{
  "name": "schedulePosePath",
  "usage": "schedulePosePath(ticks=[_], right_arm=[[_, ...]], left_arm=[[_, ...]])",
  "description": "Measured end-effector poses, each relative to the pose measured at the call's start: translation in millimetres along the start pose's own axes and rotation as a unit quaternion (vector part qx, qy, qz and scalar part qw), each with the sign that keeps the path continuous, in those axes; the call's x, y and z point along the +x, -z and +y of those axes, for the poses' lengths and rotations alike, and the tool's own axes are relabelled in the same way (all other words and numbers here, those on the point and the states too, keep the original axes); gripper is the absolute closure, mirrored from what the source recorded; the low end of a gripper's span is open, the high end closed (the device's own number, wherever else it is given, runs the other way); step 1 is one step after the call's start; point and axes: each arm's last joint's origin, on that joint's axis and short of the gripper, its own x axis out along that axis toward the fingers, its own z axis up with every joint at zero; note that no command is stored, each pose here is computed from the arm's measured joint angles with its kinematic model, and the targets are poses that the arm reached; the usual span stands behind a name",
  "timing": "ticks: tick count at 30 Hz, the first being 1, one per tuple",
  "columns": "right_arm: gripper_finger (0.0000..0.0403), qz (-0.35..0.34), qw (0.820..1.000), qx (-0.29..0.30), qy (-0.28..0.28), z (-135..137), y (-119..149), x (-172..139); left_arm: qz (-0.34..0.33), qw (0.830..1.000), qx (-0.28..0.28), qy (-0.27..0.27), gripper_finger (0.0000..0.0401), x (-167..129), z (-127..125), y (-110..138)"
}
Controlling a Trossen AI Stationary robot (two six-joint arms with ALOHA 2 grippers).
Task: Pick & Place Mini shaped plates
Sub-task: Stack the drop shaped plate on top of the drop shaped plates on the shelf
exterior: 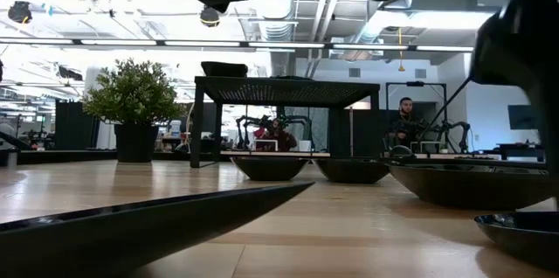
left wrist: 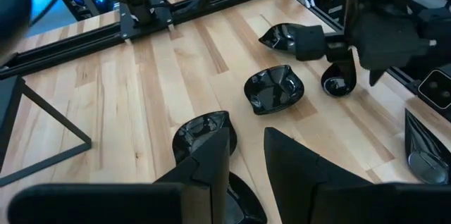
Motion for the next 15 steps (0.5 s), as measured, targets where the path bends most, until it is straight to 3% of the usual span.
schedulePosePath(ticks=[15], right_arm=[[0.0249,0.01,0.999,-0.004,0.038,-5,-9,-9]], left_arm=[[-0.006,1.0,0.011,-0.002,0.0309,0,0,-1]])
